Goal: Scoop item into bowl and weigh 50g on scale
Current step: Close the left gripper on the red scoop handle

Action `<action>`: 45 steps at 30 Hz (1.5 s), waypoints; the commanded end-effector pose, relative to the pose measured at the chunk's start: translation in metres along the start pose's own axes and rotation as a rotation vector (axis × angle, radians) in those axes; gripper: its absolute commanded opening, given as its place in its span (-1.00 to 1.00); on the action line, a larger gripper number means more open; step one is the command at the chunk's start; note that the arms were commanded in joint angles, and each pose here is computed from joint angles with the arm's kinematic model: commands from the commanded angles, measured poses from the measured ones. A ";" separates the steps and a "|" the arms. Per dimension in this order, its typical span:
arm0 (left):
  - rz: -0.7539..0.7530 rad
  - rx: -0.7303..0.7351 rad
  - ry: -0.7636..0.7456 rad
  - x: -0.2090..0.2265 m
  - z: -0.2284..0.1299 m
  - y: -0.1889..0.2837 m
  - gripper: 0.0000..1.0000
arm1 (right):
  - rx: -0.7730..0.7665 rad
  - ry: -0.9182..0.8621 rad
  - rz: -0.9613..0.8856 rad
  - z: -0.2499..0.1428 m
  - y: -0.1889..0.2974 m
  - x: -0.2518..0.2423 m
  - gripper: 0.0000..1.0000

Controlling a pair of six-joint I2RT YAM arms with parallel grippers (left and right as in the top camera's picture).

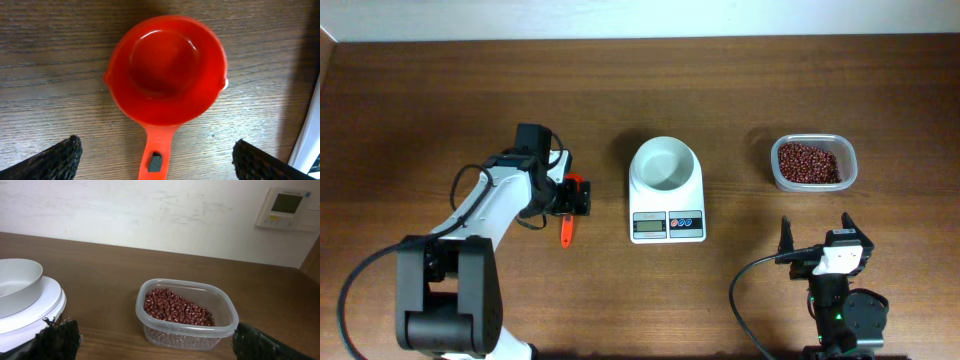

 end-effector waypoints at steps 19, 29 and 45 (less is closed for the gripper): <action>-0.030 -0.064 -0.019 0.001 -0.008 -0.026 -0.19 | 0.006 -0.006 -0.005 -0.002 0.000 0.000 0.98; 0.132 -0.093 0.002 -0.007 -0.008 -0.030 -0.38 | 0.006 -0.007 -0.005 -0.002 0.000 0.000 0.97; 0.130 -0.107 0.042 -0.007 -0.007 -0.030 -0.47 | 0.006 -0.007 -0.005 -0.002 0.000 0.000 0.97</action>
Point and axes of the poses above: each gripper's point midway between its finger pads, its own y axis back along the fingers, its own x axis along the line the jaws close on, z = x × y, the point moved 9 cm from there along y, back along the fingers, and after that the axes turned 1 degree about -y, right-handed, at the moved point
